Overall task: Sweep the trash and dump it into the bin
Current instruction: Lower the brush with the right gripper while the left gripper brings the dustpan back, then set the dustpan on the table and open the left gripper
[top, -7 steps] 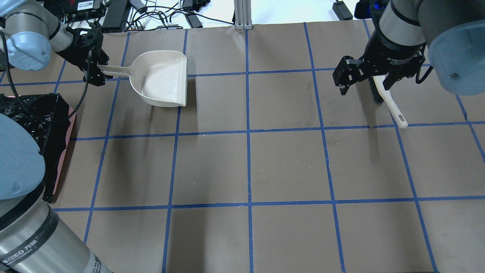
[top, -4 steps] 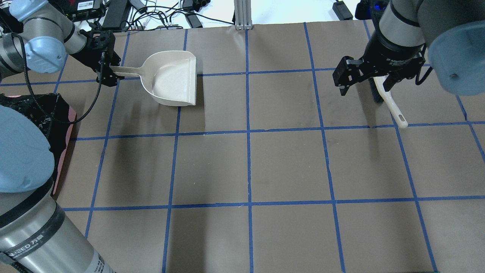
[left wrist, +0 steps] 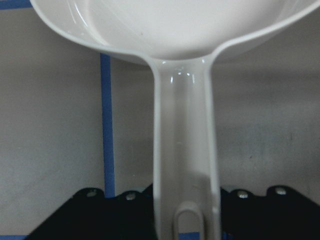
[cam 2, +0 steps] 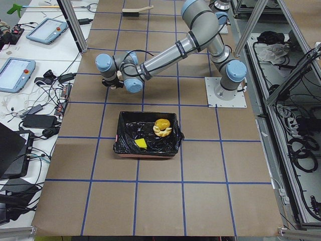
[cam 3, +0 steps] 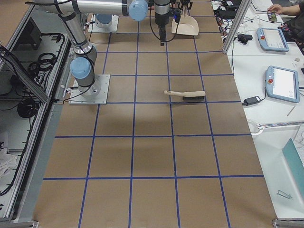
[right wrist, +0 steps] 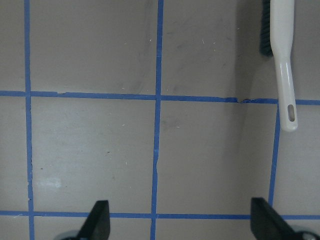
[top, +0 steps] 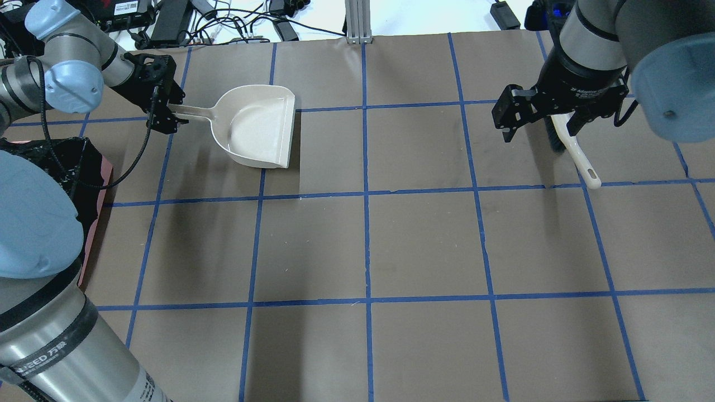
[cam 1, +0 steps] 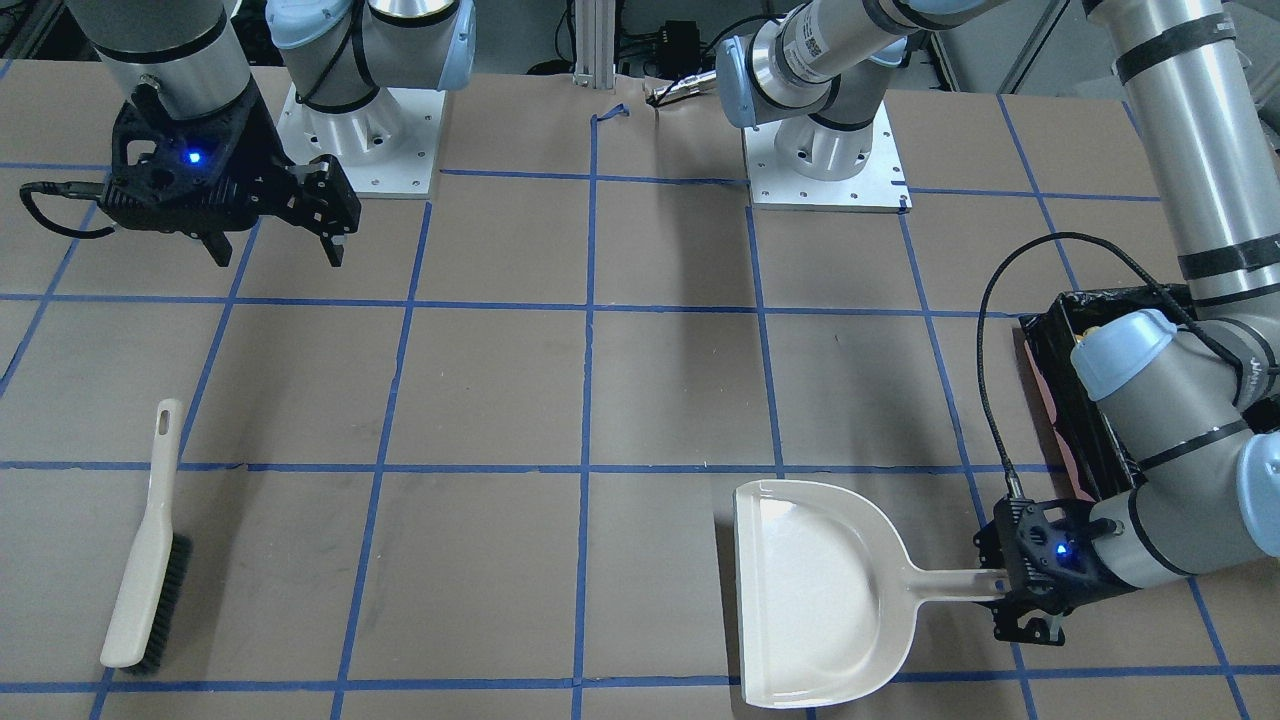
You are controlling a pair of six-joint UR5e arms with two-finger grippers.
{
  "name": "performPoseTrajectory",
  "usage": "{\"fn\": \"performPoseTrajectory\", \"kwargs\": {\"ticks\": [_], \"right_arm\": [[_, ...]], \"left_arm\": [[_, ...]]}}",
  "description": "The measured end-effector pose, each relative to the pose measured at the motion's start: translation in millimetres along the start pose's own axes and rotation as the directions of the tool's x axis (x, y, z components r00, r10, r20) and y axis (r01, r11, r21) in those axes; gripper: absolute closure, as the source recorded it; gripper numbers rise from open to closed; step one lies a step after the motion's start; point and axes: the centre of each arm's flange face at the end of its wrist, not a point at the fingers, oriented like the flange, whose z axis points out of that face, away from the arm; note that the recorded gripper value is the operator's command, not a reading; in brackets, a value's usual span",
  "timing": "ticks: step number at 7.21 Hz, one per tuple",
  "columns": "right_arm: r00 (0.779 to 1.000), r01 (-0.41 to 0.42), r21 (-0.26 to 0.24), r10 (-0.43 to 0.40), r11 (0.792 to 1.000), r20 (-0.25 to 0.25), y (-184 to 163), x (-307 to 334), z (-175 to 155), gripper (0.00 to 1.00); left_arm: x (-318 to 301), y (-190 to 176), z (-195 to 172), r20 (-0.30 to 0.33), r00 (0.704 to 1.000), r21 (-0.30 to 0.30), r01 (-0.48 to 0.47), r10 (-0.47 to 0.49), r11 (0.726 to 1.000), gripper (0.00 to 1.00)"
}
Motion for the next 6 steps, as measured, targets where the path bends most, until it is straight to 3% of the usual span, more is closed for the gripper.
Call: {"fn": "performPoseTrajectory", "kwargs": {"ticks": [6], "right_arm": [[1.000,0.000,-0.005,0.000,1.000,-0.006,0.4,0.5,0.8,0.00]], "left_arm": [[6.2,2.4,13.7,-0.013,1.000,0.000,0.003,-0.003,1.000,1.00]]}}
